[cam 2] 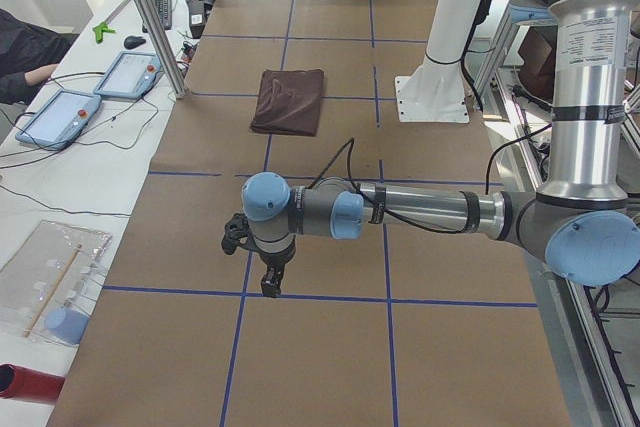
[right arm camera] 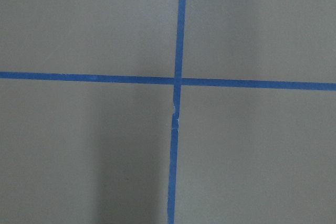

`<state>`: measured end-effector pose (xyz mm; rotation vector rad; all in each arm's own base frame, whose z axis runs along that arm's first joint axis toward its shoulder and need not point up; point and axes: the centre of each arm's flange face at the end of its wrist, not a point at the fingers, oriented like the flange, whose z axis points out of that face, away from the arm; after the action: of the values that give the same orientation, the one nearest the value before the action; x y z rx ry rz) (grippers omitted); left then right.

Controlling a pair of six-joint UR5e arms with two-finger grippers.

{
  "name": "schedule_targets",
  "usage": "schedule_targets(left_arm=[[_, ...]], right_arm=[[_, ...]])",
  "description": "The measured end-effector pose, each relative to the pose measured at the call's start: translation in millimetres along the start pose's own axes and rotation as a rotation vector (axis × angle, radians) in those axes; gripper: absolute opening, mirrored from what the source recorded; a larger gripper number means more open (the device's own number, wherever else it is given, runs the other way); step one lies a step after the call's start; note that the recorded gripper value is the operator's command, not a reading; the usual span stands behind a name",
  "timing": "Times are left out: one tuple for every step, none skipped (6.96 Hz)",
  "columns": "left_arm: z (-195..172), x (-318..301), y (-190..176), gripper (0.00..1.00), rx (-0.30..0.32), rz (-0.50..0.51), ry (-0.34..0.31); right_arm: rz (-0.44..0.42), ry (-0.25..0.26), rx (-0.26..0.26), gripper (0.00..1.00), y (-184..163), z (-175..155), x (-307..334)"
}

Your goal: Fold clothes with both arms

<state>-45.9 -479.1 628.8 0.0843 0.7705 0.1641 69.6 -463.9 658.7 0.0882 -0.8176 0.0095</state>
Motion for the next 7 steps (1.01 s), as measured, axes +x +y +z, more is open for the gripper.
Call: schedule_targets(left_arm=[[-0.1, 0.1, -0.1, 1.00, 0.000, -0.009, -0.001], [-0.1, 0.1, -0.2, 1.00, 0.000, -0.012, -0.001], [0.3, -0.2, -0.1, 1.00, 0.000, -0.015, -0.001], [0.8, -0.7, 0.0, 1.00, -0.001, -0.047, -0.001], [0.6, -0.5, -0.1, 1.00, 0.000, -0.108, -0.001], [0.1, -0.1, -0.5, 1.00, 0.002, -0.155, -0.001], [-0.2, 0.1, -0.9, 1.00, 0.003, -0.174, -0.001]], right_arm=[[0.018, 0.015, -0.009, 1.00, 3.1, 0.2, 5.2], [0.033, 0.031, -0.021, 1.00, 2.3, -1.3, 6.4], [0.042, 0.053, -0.029, 1.00, 0.6, -3.8, 6.2], [0.046, 0.068, -0.032, 1.00, 0.9, -5.4, 6.7], [0.047, 0.072, -0.032, 1.00, 2.0, -6.2, 6.5], [0.046, 0.071, -0.032, 1.00, 3.0, -6.4, 6.1], [0.045, 0.070, -0.031, 1.00, 3.2, -6.6, 5.8]])
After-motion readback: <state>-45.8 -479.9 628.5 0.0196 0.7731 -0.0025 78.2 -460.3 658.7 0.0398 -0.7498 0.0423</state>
